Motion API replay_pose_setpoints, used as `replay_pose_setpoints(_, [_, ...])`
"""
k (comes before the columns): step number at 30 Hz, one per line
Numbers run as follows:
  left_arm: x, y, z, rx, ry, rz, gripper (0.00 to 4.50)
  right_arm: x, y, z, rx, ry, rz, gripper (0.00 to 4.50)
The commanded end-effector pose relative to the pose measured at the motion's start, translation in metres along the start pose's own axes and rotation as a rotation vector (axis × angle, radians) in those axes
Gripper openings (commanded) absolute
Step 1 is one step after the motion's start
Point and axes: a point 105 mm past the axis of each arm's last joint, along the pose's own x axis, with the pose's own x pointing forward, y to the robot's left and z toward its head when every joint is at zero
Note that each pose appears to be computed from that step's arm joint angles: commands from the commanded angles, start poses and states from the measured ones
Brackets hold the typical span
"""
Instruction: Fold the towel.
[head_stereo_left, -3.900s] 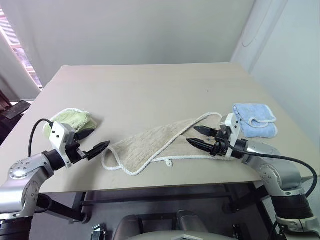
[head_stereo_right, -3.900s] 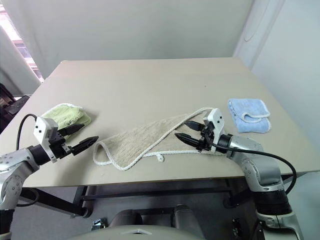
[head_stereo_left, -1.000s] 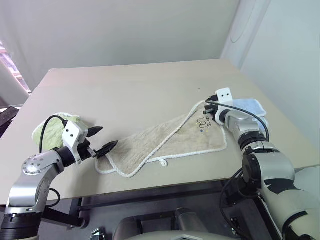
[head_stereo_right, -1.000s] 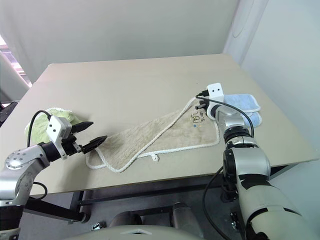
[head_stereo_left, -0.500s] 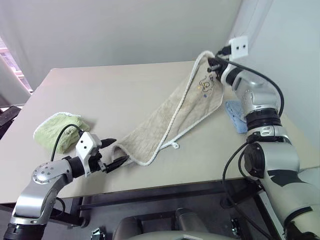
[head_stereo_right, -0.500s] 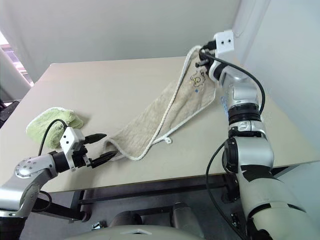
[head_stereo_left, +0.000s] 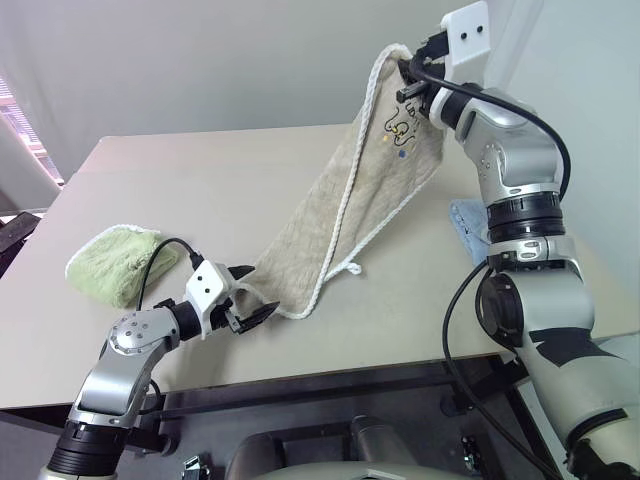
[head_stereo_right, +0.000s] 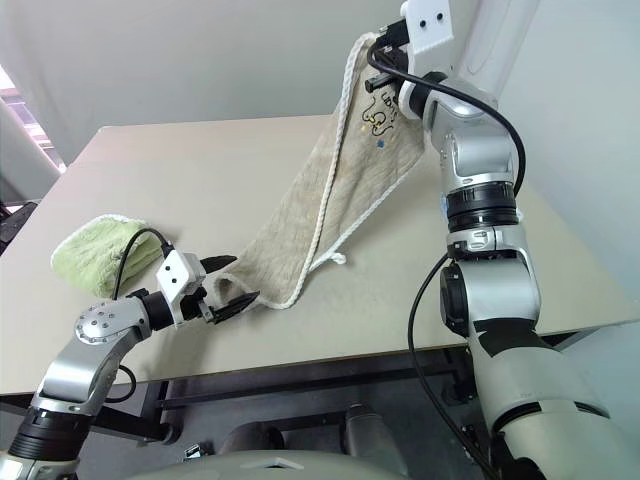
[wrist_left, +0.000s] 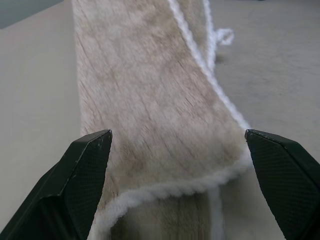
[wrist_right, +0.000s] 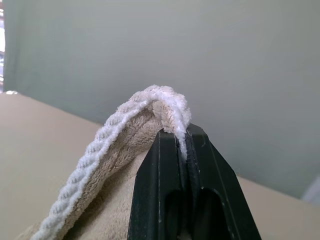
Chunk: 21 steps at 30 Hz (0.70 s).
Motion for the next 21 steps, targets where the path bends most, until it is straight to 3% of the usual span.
replay_pose_setpoints(1, [0.003, -0.001, 0.012, 0.098, -0.026, -0.028, 4.5, 0.0, 0.003, 0.042, -0.026, -0.101, 0.002, 0.02])
replay_pose_setpoints(10, [0.027, -0.02, 0.005, 0.238, -0.013, -0.176, 4.5, 0.003, 0.011, 0.028, -0.033, -0.062, 0.017, 0.02])
replay_pose_setpoints(21, [0.056, -0.028, -0.013, 0.279, 0.141, -0.322, 4.5, 0.003, 0.011, 0.029, -0.006, -0.056, 0.009, 0.02])
